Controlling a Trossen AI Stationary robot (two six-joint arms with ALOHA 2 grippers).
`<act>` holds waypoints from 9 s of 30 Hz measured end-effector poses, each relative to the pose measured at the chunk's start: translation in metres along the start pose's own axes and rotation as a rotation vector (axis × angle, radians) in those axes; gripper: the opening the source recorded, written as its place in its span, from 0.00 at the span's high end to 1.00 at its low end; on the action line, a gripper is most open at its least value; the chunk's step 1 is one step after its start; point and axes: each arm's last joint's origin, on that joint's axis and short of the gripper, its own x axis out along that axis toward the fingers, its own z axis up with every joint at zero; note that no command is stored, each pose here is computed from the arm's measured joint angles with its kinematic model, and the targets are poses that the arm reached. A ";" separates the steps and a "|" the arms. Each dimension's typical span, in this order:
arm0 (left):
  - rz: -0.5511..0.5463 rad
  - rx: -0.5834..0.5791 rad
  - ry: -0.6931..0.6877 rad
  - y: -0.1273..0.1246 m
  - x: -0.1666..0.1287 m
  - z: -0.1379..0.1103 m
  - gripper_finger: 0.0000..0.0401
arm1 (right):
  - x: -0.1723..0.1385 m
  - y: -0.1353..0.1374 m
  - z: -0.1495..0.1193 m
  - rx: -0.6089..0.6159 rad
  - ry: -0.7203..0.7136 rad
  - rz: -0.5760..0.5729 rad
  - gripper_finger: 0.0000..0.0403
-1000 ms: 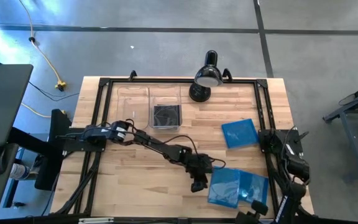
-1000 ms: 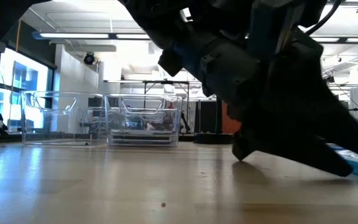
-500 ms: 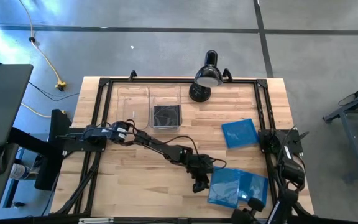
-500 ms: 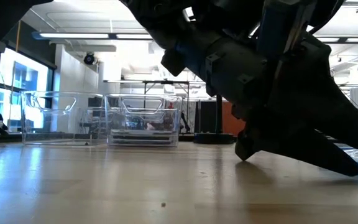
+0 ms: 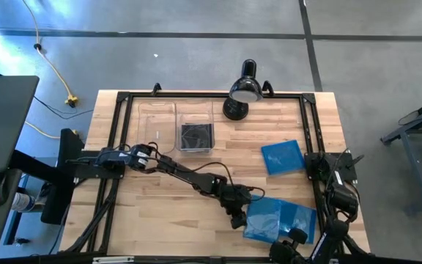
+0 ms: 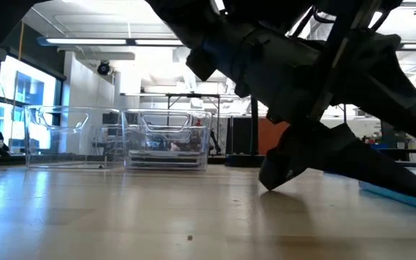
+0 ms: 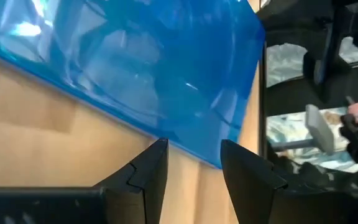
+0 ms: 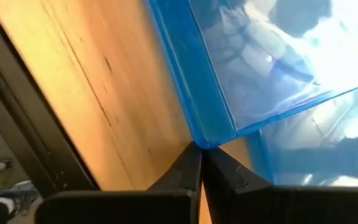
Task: Pick & place jewel cases by type
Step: Put the left blue CD case into the left transparent bin
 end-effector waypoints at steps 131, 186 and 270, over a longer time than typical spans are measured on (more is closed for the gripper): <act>0.149 0.588 -0.149 -0.007 0.019 -0.016 0.63 | -0.045 -0.020 -0.019 0.069 0.135 0.044 0.68; 0.125 0.518 -0.161 0.000 0.015 -0.006 0.63 | -0.058 -0.038 -0.016 0.009 0.343 -0.098 0.81; 0.632 0.416 0.098 -0.023 0.010 -0.081 0.85 | 0.016 -0.104 0.040 0.003 0.232 0.071 1.00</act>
